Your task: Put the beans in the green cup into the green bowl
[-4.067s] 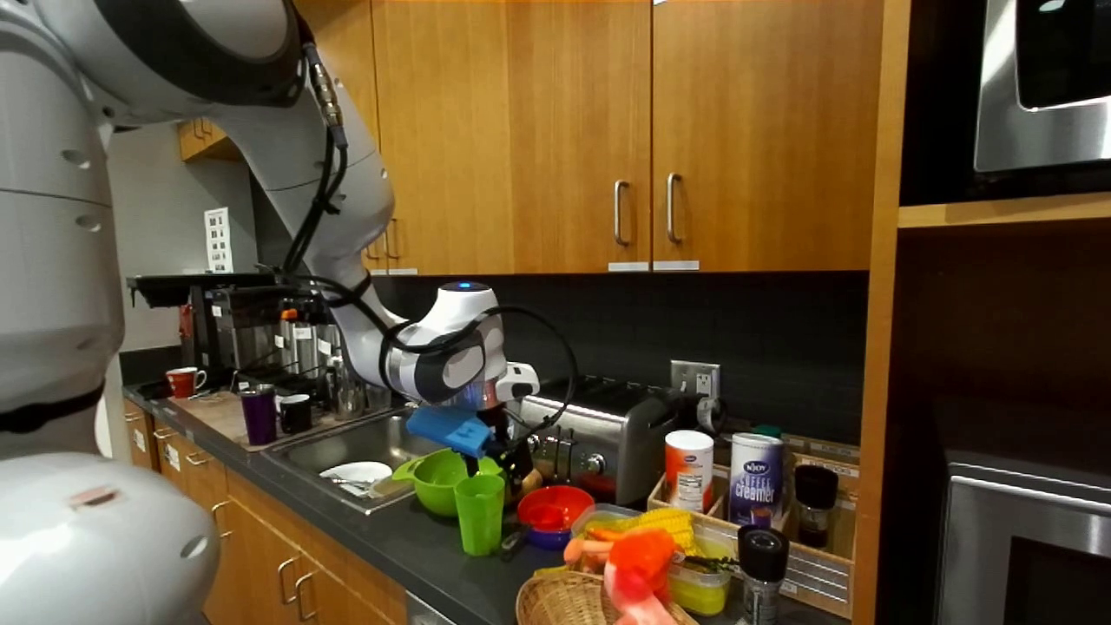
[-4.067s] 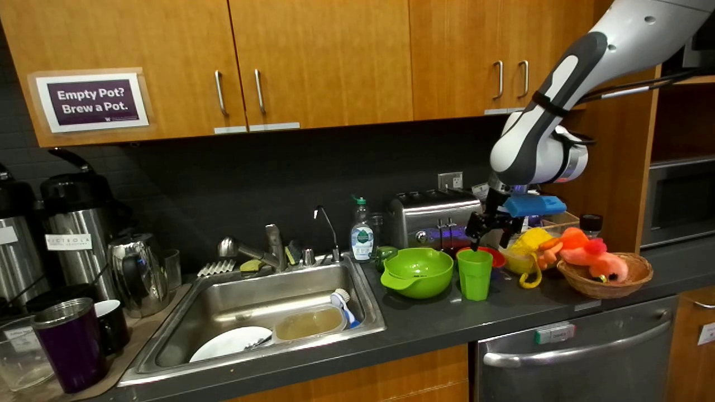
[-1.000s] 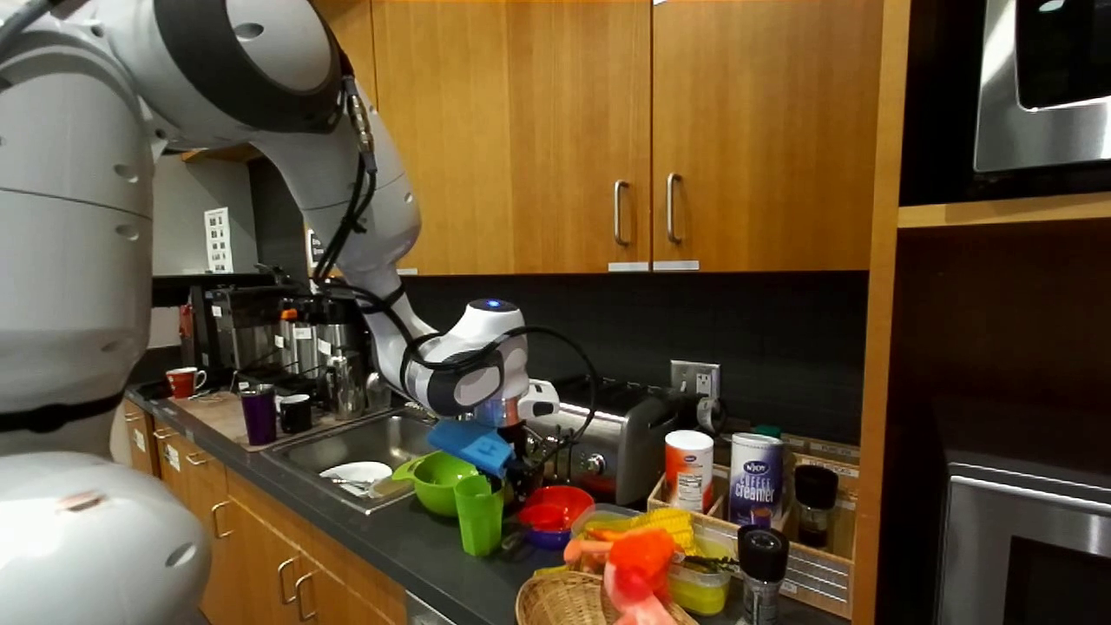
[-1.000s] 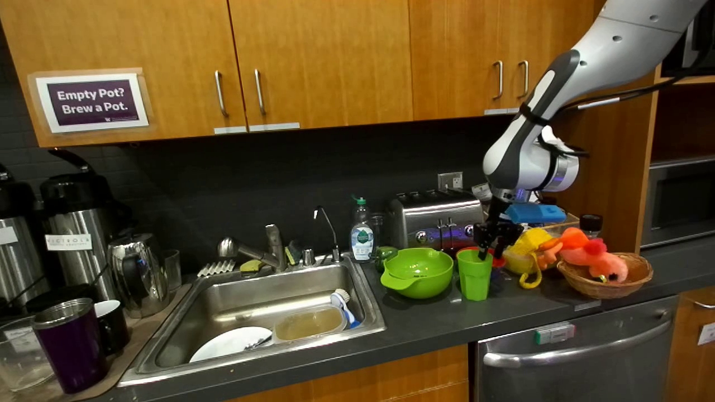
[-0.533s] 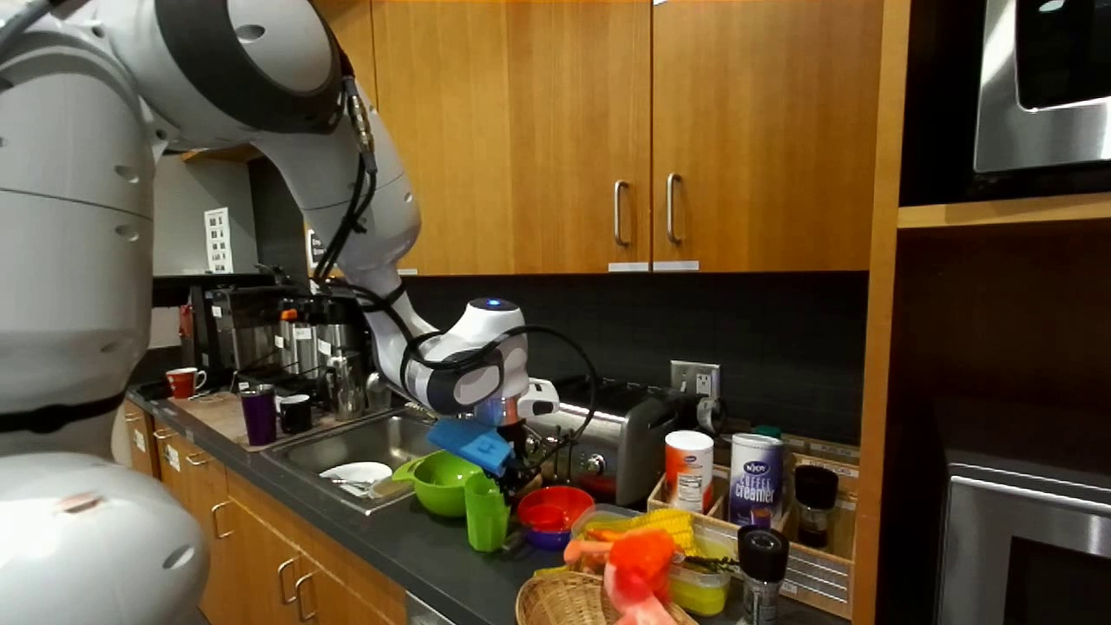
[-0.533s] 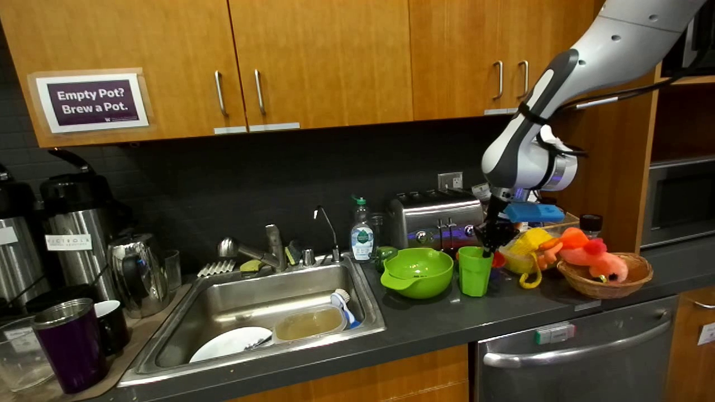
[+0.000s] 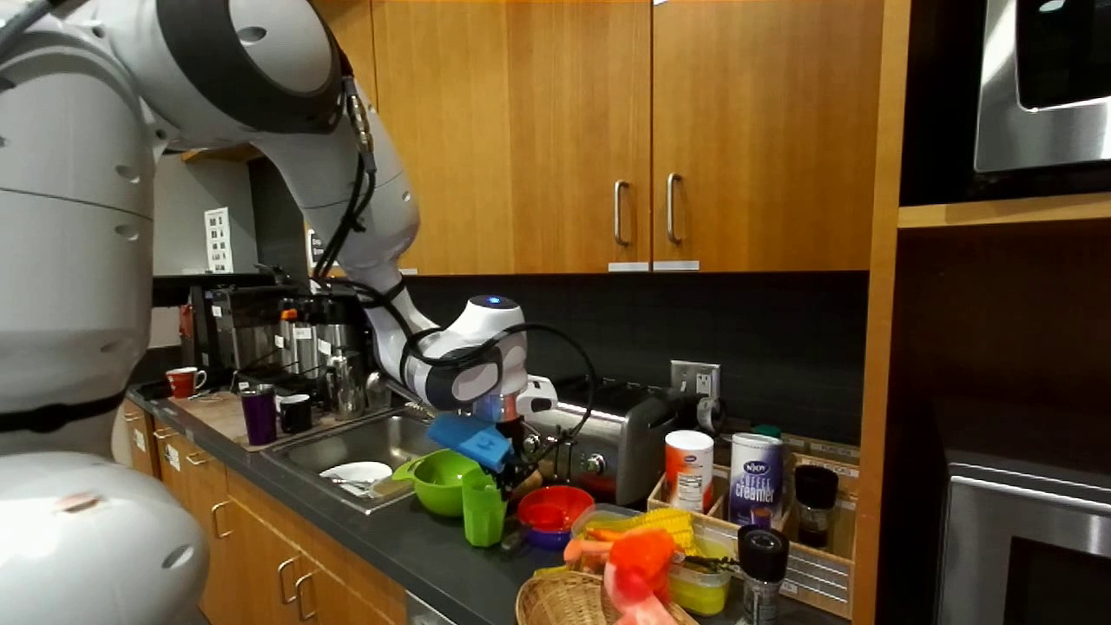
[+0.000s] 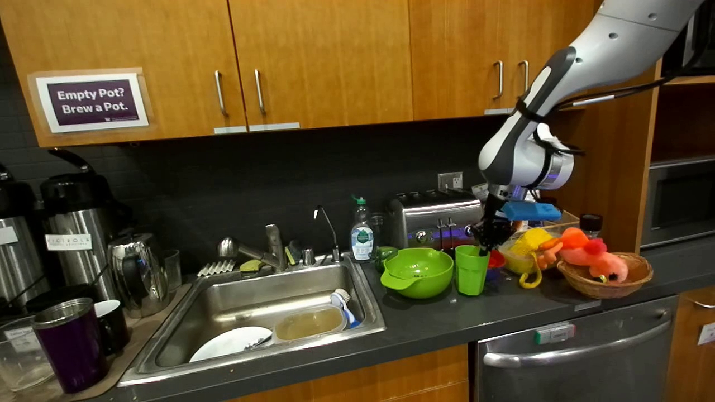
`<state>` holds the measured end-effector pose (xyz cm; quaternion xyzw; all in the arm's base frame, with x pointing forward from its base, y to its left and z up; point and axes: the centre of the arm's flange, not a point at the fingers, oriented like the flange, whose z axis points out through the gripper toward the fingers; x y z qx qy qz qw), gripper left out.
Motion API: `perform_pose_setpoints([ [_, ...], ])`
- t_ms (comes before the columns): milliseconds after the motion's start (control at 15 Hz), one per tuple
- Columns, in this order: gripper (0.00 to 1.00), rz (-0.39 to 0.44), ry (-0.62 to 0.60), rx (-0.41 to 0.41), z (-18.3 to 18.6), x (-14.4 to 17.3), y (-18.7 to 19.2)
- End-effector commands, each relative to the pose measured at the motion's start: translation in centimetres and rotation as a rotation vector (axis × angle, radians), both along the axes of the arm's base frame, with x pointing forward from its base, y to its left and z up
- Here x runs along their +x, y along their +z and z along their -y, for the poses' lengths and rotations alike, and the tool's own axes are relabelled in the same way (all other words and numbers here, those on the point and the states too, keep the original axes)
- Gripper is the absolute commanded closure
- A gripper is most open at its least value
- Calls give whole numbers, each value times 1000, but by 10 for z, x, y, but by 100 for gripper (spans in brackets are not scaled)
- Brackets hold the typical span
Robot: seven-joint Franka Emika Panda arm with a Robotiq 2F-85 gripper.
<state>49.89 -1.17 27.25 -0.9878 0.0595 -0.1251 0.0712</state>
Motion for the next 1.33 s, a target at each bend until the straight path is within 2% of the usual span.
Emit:
perform_pose_setpoints([
  [0,99,5,43,-39,-4,10,24],
  [400,99,34,98,-118,-4,27,59],
  [867,99,132,128,-192,-7,41,105],
  [1267,99,214,196,-267,-27,60,108],
])
